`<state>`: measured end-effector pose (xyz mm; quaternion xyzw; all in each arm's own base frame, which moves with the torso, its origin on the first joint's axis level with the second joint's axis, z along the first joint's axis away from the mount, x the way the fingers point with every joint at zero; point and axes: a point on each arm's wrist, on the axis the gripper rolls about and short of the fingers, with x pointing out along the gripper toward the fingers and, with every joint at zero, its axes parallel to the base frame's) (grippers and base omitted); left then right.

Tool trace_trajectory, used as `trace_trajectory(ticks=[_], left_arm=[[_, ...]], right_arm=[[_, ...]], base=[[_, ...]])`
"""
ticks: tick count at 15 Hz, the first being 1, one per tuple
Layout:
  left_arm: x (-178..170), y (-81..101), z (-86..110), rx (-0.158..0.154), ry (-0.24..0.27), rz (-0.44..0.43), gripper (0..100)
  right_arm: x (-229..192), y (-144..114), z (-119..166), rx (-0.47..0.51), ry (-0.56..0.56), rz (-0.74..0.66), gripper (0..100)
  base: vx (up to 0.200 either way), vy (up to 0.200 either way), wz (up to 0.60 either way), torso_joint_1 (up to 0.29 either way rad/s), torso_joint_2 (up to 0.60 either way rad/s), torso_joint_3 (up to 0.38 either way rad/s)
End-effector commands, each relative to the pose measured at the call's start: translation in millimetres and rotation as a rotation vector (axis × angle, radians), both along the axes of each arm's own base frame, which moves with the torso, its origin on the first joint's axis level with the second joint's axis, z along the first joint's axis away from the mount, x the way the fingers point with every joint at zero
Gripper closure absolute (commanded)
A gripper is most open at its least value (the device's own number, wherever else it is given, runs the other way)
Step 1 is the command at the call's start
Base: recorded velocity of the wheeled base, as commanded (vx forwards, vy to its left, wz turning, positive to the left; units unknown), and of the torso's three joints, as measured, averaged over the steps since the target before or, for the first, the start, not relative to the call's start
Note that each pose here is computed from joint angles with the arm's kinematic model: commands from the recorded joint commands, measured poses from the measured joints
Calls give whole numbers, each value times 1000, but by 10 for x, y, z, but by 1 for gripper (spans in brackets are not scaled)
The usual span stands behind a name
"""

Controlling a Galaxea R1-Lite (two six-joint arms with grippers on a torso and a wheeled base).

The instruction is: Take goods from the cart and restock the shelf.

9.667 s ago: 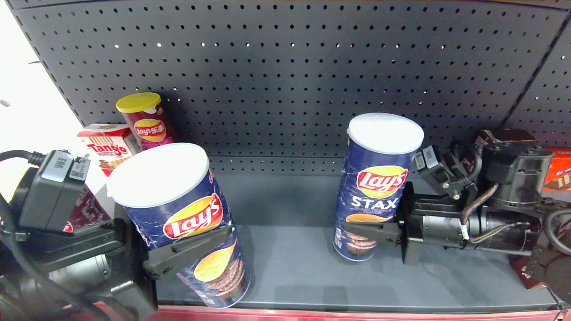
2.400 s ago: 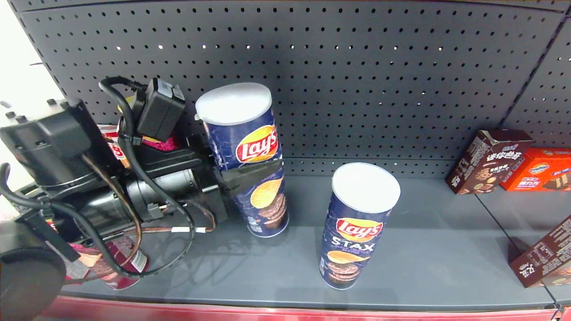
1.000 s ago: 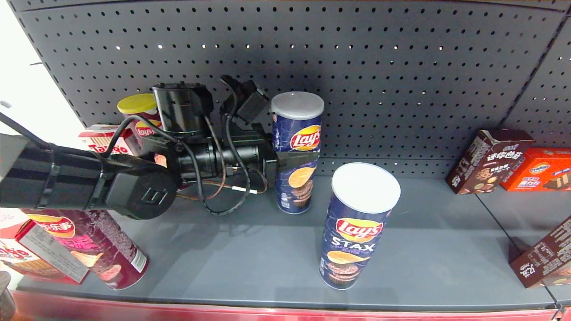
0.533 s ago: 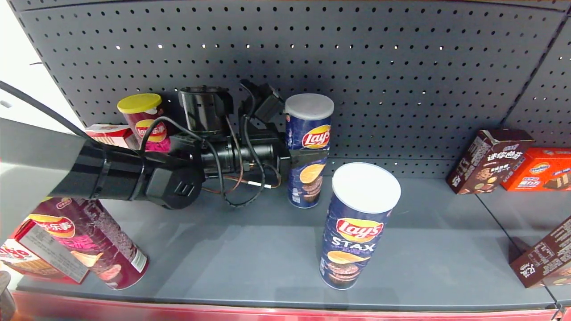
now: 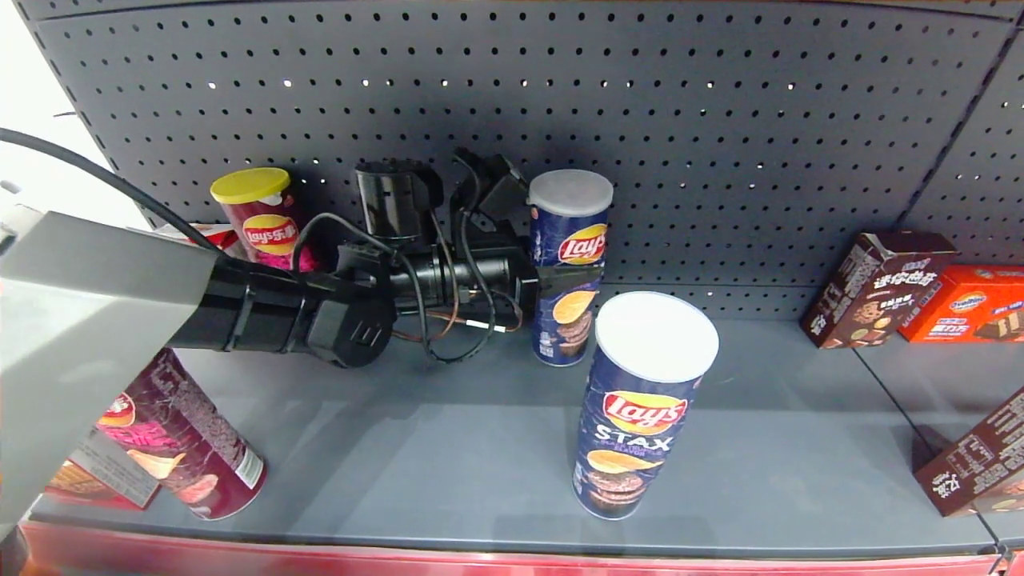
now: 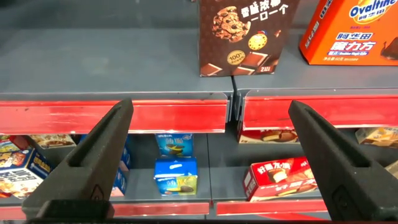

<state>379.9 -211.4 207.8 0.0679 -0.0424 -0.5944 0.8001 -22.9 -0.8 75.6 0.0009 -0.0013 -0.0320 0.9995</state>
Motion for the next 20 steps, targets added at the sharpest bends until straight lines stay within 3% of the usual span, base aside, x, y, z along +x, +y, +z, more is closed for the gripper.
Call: trace_trajectory(ticks=[1, 8, 13, 14, 20], left_arm=[[35, -21, -57, 4, 8, -7, 100], [93, -58, -189, 18, 21, -9, 100], [109, -59, -198, 7, -1, -6, 100], [105, -65, -198, 7, -1, -7, 0], [-23, -28, -84, -20, -53, -9, 0]], right_arm=[[1, 0, 1, 0, 1, 0, 0], [1, 0, 1, 0, 1, 0, 0], [1, 0, 2, 0, -1, 1, 0], [1, 0, 1, 0, 1, 1, 0], [1, 0, 1, 0, 1, 0, 0]], base=[[0, 0, 0, 0, 0, 0], [0, 0, 0, 0, 0, 0], [0, 0, 0, 0, 0, 0], [0, 0, 0, 0, 0, 0], [0, 0, 0, 0, 0, 0]])
